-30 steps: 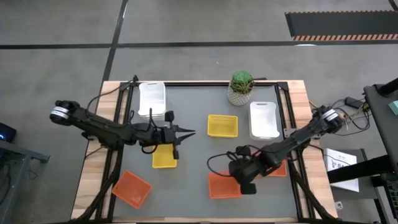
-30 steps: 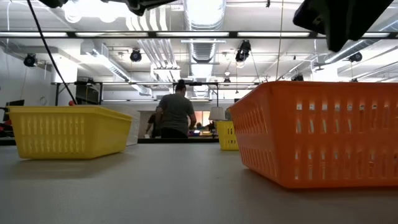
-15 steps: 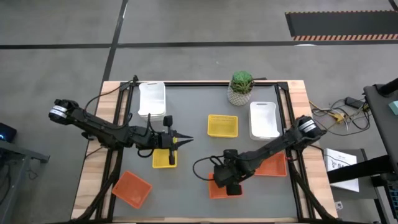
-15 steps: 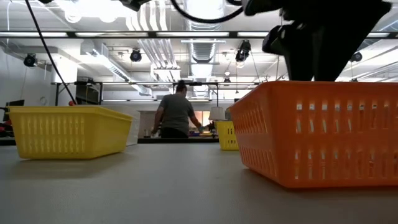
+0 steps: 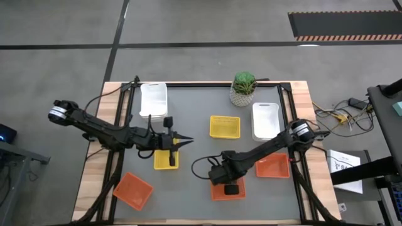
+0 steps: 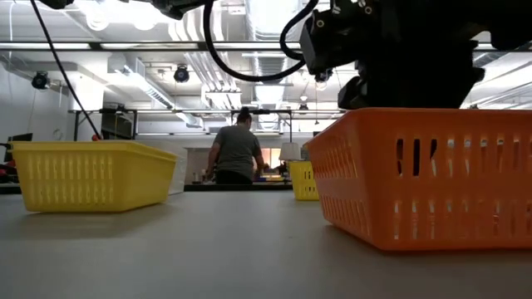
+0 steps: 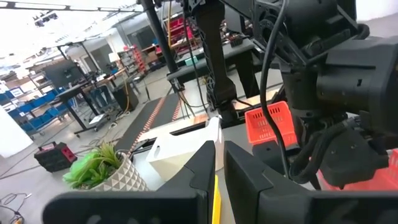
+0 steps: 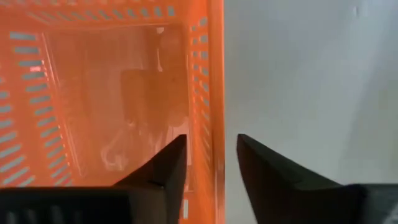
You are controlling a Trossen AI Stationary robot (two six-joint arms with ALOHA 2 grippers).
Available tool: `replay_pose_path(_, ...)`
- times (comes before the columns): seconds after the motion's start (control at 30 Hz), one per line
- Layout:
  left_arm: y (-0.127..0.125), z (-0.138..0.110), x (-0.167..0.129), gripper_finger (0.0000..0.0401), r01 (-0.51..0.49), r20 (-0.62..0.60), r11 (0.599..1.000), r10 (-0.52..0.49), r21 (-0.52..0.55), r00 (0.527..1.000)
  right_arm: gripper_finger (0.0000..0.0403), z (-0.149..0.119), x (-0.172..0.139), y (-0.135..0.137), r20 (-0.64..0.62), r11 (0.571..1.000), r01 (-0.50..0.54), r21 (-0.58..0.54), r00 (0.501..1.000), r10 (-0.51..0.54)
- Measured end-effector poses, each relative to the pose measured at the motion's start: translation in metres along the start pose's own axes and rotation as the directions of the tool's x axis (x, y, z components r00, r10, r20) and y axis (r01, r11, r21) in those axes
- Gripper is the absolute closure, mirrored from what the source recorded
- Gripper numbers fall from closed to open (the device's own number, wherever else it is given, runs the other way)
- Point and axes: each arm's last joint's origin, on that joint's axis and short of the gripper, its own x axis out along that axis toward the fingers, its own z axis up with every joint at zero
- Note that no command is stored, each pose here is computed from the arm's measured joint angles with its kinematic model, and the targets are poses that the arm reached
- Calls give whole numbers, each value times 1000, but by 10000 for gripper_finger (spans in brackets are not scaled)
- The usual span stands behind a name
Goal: Stack baskets by color
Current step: Stack the middle orange bin on top of the right orange bin
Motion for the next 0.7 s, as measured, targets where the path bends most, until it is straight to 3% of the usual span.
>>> replay_pose_path(0.2,2,4,-5,384,-2,21,1000,2,-10,1000,382,1,-4,0,24,1000,-9,-1,1000,9)
replay_pose_path(0.33,0,5,-7,384,7,26,1000,-7,-11,1000,389,0,-8,0,26,1000,-19,-4,999,19)
replay_pose_path(0.5,0,6,-7,384,11,31,1000,-11,-12,999,392,-4,-23,1,21,994,-104,-38,994,105)
replay_pose_path(0.7,0,6,-7,384,11,30,1000,-11,-12,999,393,-30,-70,-5,-40,974,-217,-68,976,214)
